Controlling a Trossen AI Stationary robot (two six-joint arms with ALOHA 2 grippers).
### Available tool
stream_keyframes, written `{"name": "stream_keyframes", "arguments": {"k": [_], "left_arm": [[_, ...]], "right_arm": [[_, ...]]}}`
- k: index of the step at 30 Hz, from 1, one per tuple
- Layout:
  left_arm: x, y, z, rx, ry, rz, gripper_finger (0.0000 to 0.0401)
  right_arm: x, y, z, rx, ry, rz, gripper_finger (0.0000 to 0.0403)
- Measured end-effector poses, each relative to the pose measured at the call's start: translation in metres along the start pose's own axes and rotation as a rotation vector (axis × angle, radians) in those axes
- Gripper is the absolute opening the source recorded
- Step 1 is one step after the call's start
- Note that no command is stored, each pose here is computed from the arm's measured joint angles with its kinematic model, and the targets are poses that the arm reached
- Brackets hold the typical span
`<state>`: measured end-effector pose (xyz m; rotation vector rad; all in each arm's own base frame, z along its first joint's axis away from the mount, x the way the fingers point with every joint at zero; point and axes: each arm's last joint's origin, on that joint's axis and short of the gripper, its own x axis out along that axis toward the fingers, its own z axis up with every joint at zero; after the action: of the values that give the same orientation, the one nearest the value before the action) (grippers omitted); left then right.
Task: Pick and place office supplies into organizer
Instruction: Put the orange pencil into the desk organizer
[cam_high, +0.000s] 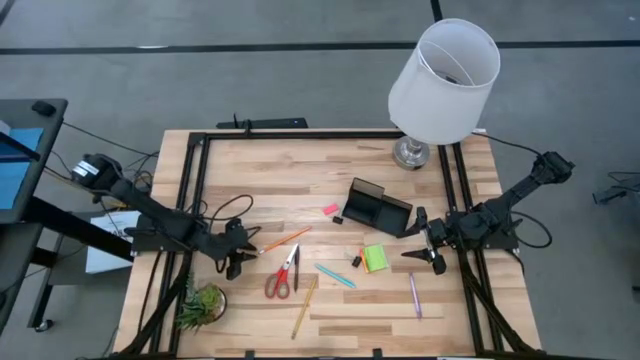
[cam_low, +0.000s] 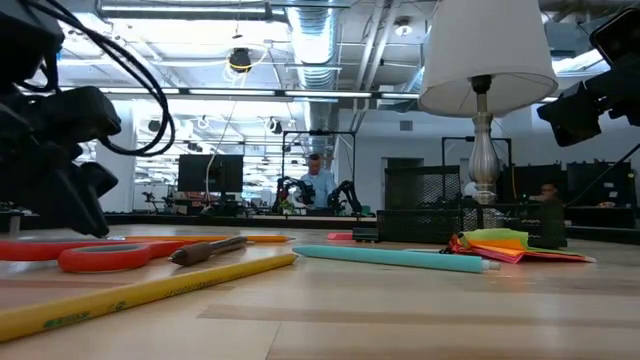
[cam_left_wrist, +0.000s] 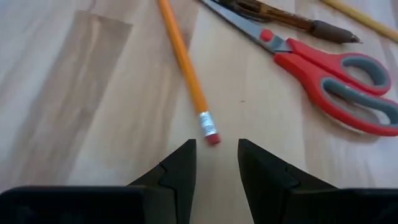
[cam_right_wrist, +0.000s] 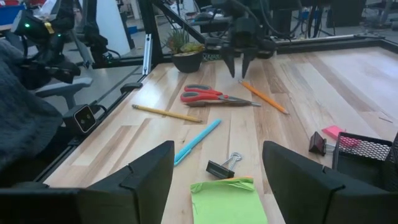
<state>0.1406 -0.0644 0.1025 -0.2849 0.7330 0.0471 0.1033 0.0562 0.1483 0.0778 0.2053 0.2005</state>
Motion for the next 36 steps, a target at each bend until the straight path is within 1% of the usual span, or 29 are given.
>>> {"name": "stream_keyframes", "arguments": {"k": [3,7,13,17,24,29,36], "left_arm": [[0.002,-0.005,0.002,-0.019,-0.002,0.016,0.0109],[0.007,-0.006,-0.001,-0.004,0.003,0.074,0.0109],[0.015,-0.005,-0.006,-0.06,0.007,0.14,0.0109],[0.018,-0.007,-0.006,-0.062,-0.01,0.139,0.0107],[0.016,-0.01,-0.011,-0.021,0.006,0.123,0.0081],[0.015,-0.011,-0.013,-0.009,0.02,0.121,0.007],[0.015,-0.01,-0.014,-0.033,0.035,0.134,0.0066]], "right_arm": [[0.0,0.0,0.0,0.0,0.0,0.0,0.024],[0.0,0.0,0.0,0.0,0.0,0.0,0.024],[0.0,0.0,0.0,0.0,0.0,0.0,0.024],[0.0,0.0,0.0,0.0,0.0,0.0,0.024],[0.0,0.0,0.0,0.0,0.0,0.0,0.024],[0.0,0.0,0.0,0.0,0.0,0.0,0.024],[0.0,0.0,0.0,0.0,0.0,0.0,0.024]]}}
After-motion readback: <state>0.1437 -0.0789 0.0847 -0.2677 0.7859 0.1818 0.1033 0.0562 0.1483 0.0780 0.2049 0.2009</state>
